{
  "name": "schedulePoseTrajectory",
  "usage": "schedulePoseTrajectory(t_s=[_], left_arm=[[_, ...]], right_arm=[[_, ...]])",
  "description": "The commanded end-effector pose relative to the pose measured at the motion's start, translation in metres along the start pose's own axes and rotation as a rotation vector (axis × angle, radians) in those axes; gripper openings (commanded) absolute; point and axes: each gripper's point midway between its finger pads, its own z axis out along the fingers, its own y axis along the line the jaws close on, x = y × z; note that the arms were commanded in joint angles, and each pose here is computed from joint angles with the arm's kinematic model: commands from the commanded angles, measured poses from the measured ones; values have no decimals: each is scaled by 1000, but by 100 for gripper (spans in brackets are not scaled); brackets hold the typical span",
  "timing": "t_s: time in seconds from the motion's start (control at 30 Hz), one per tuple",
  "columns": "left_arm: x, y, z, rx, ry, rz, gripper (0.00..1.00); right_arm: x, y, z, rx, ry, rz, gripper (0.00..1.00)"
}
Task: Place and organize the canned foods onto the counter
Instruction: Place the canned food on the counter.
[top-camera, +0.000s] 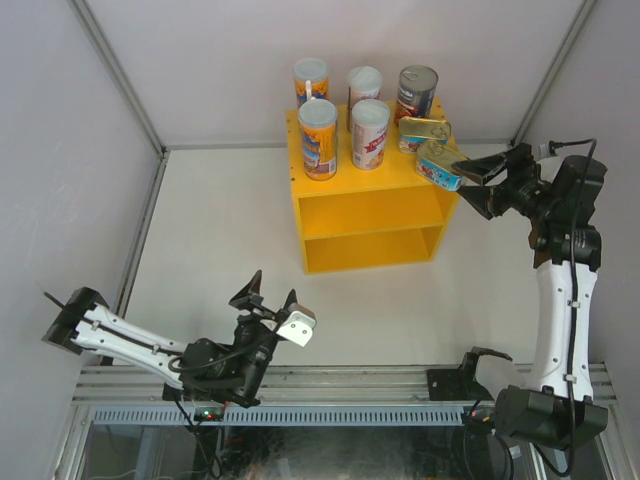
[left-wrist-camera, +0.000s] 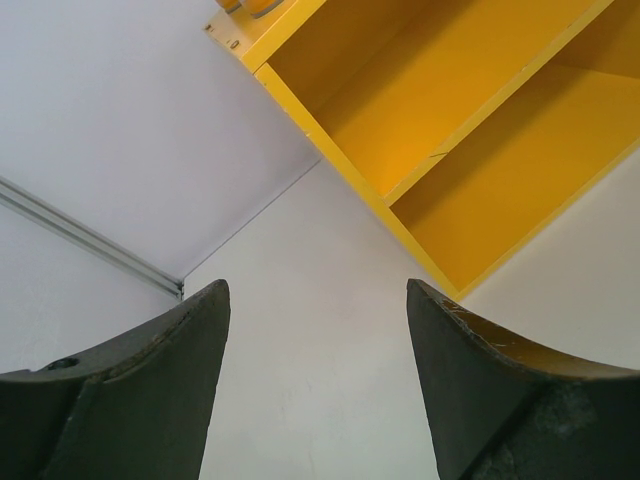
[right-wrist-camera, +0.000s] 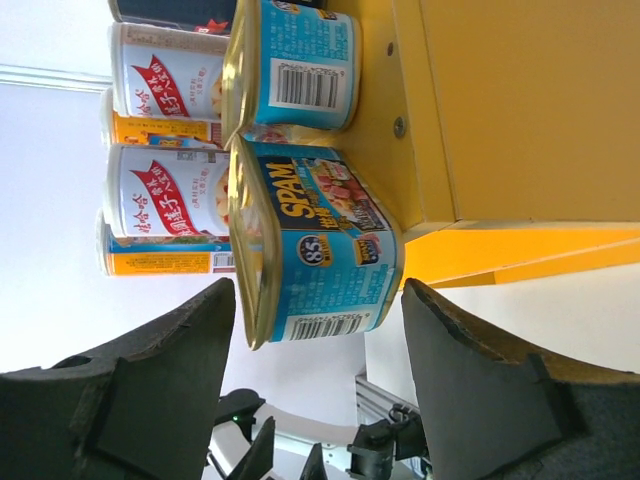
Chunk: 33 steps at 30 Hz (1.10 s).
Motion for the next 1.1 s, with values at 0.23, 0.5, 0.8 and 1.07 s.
schedulePoseTrajectory(t_s=[0.23, 0.5, 0.8, 1.07], left_arm=[[-8, 14, -2, 0, 5, -130, 75], [-6, 16, -2, 1, 6, -135, 75], [-2, 16, -3, 0, 11, -137, 75], [-1, 13, -3, 0, 10, -143, 75]], right_arm=[[-6, 35, -20, -42, -86, -95, 67], [-10, 32, -21, -26, -119, -101, 65], [-21, 33, -16, -28, -143, -101, 55], [-28, 34, -10, -40, -149, -95, 44]])
